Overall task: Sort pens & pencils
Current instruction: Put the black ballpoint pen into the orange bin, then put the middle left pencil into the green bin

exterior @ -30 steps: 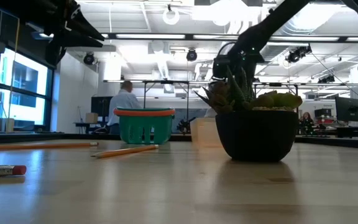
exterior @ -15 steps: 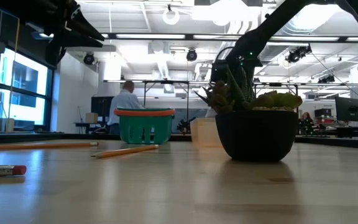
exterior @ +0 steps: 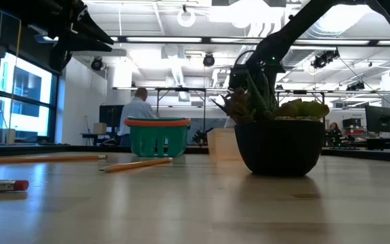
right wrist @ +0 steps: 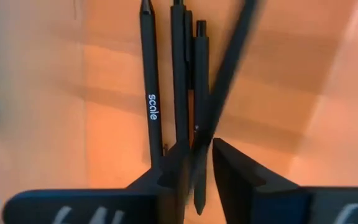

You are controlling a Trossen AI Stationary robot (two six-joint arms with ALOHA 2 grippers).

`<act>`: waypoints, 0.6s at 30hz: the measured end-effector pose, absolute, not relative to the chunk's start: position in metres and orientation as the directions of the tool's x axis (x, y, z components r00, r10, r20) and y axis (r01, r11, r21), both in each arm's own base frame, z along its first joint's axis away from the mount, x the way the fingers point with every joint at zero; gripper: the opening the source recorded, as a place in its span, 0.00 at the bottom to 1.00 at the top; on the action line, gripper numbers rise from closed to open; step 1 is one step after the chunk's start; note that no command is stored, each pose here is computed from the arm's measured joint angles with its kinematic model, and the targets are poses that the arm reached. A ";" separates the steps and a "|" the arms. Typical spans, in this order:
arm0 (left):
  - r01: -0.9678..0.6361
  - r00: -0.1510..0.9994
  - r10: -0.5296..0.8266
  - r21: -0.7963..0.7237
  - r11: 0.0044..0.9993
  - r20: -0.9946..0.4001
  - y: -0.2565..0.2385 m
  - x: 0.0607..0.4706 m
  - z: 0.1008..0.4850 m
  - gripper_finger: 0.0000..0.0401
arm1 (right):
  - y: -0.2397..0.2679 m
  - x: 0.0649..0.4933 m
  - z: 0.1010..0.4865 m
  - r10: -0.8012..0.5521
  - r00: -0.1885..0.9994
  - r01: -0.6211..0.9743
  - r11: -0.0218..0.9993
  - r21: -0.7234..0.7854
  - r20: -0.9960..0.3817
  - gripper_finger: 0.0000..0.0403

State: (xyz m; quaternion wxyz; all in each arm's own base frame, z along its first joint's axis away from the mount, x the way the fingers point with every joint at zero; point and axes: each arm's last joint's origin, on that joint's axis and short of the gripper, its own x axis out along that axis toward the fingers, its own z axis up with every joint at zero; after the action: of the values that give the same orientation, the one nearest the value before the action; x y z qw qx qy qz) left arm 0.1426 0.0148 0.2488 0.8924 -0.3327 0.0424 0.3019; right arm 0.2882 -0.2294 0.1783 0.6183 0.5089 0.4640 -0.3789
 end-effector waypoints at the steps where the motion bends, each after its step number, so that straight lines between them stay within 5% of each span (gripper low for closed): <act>1: -0.567 0.814 0.511 -0.568 0.596 -0.277 0.015 0.143 0.249 0.14 | -0.229 0.289 0.178 0.002 0.285 0.939 0.198 0.280 -0.959 0.18; 18: -0.565 0.816 0.507 -0.569 0.598 -0.277 0.015 0.143 0.249 0.14 | -0.217 0.296 0.186 0.014 0.313 0.916 0.261 0.306 -0.950 0.24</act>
State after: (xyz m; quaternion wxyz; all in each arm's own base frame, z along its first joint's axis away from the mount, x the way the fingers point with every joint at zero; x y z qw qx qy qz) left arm 0.1427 0.0147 0.2488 0.8927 -0.3334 0.0433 0.3000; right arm 0.2962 -0.2174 0.1858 0.6410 0.4958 0.4685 -0.3518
